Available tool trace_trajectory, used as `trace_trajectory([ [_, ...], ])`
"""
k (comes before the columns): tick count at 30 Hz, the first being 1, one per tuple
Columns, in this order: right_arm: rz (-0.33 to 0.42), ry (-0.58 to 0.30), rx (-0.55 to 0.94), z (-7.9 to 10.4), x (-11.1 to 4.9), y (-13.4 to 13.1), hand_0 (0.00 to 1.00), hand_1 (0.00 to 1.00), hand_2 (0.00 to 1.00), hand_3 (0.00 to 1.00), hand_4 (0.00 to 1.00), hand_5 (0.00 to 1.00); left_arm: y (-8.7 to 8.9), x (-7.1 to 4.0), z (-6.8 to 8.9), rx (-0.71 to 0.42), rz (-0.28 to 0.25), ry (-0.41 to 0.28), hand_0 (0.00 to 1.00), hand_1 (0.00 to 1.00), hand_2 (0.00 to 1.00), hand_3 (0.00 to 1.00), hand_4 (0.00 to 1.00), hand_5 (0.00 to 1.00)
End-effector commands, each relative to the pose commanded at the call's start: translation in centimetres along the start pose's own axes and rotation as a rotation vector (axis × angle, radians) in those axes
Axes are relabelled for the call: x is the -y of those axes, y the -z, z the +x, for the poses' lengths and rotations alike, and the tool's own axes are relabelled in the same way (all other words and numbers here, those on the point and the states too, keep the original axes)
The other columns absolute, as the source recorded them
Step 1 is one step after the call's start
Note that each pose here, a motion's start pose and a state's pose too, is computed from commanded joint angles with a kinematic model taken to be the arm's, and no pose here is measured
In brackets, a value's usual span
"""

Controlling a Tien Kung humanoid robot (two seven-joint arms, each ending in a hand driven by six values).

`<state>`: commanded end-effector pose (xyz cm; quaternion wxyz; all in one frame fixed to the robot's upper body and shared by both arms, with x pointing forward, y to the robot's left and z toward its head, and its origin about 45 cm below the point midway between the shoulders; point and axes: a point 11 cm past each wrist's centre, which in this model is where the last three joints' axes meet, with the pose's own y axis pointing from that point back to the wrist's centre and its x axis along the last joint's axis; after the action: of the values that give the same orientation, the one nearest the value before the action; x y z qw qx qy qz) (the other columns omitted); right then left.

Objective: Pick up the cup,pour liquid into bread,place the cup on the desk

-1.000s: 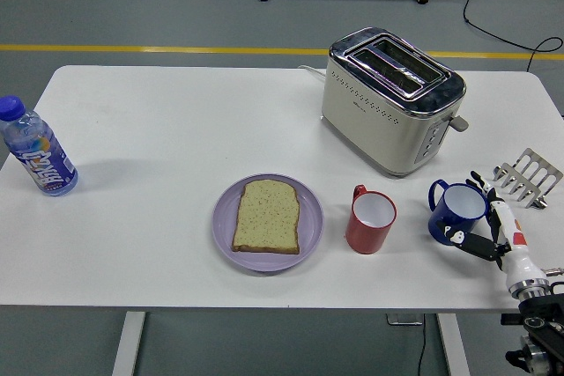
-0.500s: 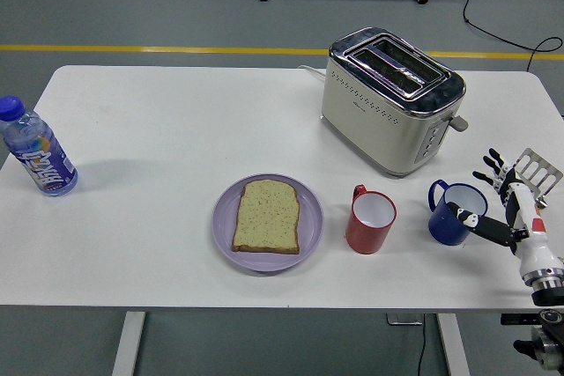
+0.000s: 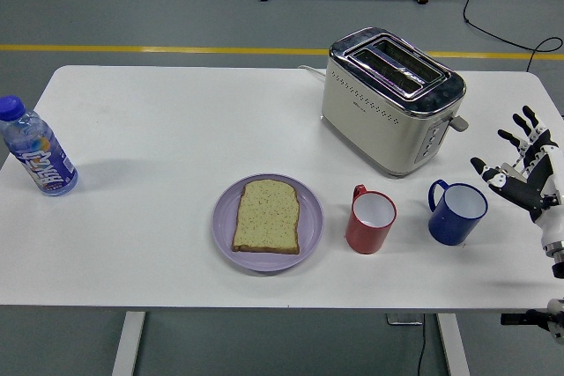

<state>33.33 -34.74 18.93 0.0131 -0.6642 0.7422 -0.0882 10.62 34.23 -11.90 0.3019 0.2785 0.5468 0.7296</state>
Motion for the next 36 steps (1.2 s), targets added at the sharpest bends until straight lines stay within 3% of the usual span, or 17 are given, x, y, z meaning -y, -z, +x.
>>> trace_trajectory([
  [7, -0.046, -0.028, 0.151, 0.0, 0.5, 1.0, 0.939, 0.789, 0.917, 0.936, 0.902, 0.082, 0.1, 0.0, 0.1, -0.003, 0.0, 0.0, 0.69, 0.756, 0.773, 0.611, 0.396, 0.998],
  [8, -0.064, -0.038, 0.178, 0.1, 0.6, 1.0, 0.906, 0.729, 0.815, 0.818, 0.796, 0.168, 0.1, 0.0, 0.1, -0.003, 0.0, 0.0, 0.69, 0.756, 0.773, 0.611, 0.396, 0.998],
  [13, -0.093, -0.057, 0.238, 0.6, 0.7, 0.8, 0.906, 0.729, 0.815, 0.818, 0.796, 0.168, 0.0, 0.0, 0.0, -0.005, -0.001, 0.001, 0.69, 0.756, 0.773, 0.611, 0.396, 0.998],
  [14, -0.094, -0.06, 0.244, 0.7, 0.7, 0.7, 0.828, 0.665, 0.702, 0.705, 0.74, 0.183, 0.0, 0.0, 0.0, -0.005, -0.001, 0.001, 0.69, 0.756, 0.773, 0.611, 0.396, 0.998],
  [19, -0.158, -0.097, 0.382, 1.0, 0.5, -0.4, 0.828, 0.665, 0.702, 0.705, 0.74, 0.183, 0.0, 0.0, 0.0, -0.006, -0.003, 0.002, 0.69, 0.756, 0.773, 0.611, 0.396, 0.998],
  [20, -0.169, -0.105, 0.413, 1.1, 0.4, -0.6, 0.7, 0.592, 0.638, 0.59, 0.721, 0.183, 0.0, 0.0, 0.0, -0.006, -0.003, 0.002, 0.69, 0.756, 0.773, 0.611, 0.396, 0.998],
  [28, -0.248, -0.175, 0.65, 2.6, 0.2, -1.6, 0.656, 0.559, 0.619, 0.579, 0.702, 0.171, -0.1, 0.0, 0.0, -0.006, -0.003, 0.003, 0.69, 0.756, 0.773, 0.611, 0.396, 0.998],
  [31, -0.253, -0.187, 0.692, 2.9, 0.2, -1.7, 0.656, 0.559, 0.619, 0.579, 0.702, 0.171, -0.1, 0.0, 0.0, -0.005, -0.003, 0.003, 0.69, 0.756, 0.773, 0.611, 0.396, 0.998],
  [32, -0.253, -0.196, 0.703, 3.1, 0.2, -1.7, 0.575, 0.517, 0.602, 0.576, 0.686, 0.163, -0.1, 0.0, 0.0, -0.005, -0.003, 0.003, 0.69, 0.756, 0.773, 0.611, 0.396, 0.998],
  [36, -0.272, -0.192, 0.735, 3.2, 0.2, -1.9, 0.575, 0.517, 0.602, 0.576, 0.686, 0.163, -0.2, 0.0, -0.1, -0.004, -0.003, 0.004, 0.69, 0.756, 0.773, 0.611, 0.396, 0.998],
])
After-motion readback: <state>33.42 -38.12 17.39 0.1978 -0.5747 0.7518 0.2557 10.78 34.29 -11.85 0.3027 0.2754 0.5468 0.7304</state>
